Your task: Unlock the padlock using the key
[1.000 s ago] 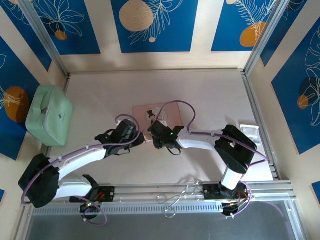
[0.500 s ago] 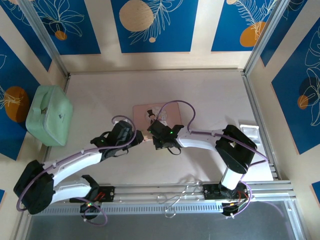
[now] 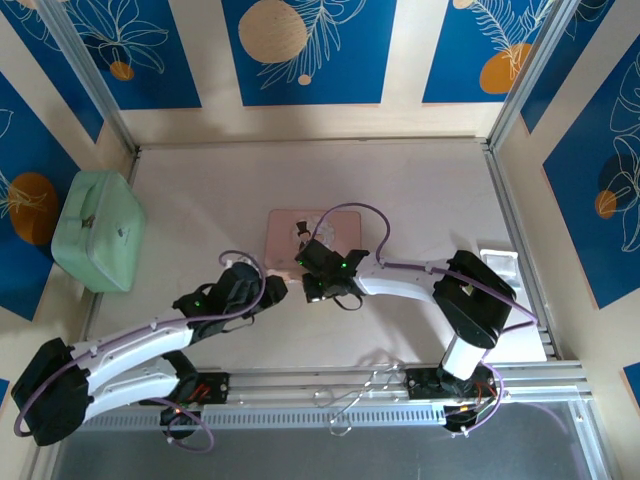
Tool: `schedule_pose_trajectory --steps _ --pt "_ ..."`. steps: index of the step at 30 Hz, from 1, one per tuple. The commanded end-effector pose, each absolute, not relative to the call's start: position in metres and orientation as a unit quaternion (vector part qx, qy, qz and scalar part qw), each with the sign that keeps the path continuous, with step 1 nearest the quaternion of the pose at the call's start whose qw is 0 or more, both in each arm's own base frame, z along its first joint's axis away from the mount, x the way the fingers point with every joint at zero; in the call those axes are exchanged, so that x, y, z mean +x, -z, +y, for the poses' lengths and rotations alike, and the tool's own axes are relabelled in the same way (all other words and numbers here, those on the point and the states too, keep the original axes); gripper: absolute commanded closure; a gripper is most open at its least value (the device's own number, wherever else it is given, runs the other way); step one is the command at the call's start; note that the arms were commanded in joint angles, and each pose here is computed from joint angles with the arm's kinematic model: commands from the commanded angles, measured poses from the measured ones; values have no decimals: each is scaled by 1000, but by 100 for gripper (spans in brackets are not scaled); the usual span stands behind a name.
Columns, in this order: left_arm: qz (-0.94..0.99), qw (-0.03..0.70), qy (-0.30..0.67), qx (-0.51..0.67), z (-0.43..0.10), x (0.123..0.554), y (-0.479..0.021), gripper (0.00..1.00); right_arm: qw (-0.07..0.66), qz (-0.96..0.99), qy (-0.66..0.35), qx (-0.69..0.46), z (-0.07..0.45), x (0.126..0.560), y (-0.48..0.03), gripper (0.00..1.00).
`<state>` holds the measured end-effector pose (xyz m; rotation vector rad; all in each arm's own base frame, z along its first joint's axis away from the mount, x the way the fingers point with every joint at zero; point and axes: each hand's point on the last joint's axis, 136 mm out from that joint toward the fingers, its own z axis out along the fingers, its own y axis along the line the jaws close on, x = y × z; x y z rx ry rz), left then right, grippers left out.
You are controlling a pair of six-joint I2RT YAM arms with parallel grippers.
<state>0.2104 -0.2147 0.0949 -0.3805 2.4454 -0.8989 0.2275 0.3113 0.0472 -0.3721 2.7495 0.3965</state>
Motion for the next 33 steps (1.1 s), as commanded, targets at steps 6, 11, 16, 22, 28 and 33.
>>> schedule_pose_trajectory --steps 6,11,16,22,28,33 --pt "882 244 378 -142 -240 208 -91 44 92 967 -216 -98 316 216 -65 100" --pt "887 245 361 -148 -237 208 -84 45 82 969 -217 -84 310 214 -63 97" --pt "890 269 338 -145 -224 210 -99 47 113 973 -186 -80 304 218 -61 72" --pt "890 285 322 -152 -208 206 -109 47 201 967 -137 -81 303 231 -73 49" --pt "890 280 323 -157 -203 202 -104 48 227 968 -94 -50 297 245 -61 41" --pt "889 278 328 -156 -205 202 -102 48 241 962 -108 -63 314 249 -56 41"
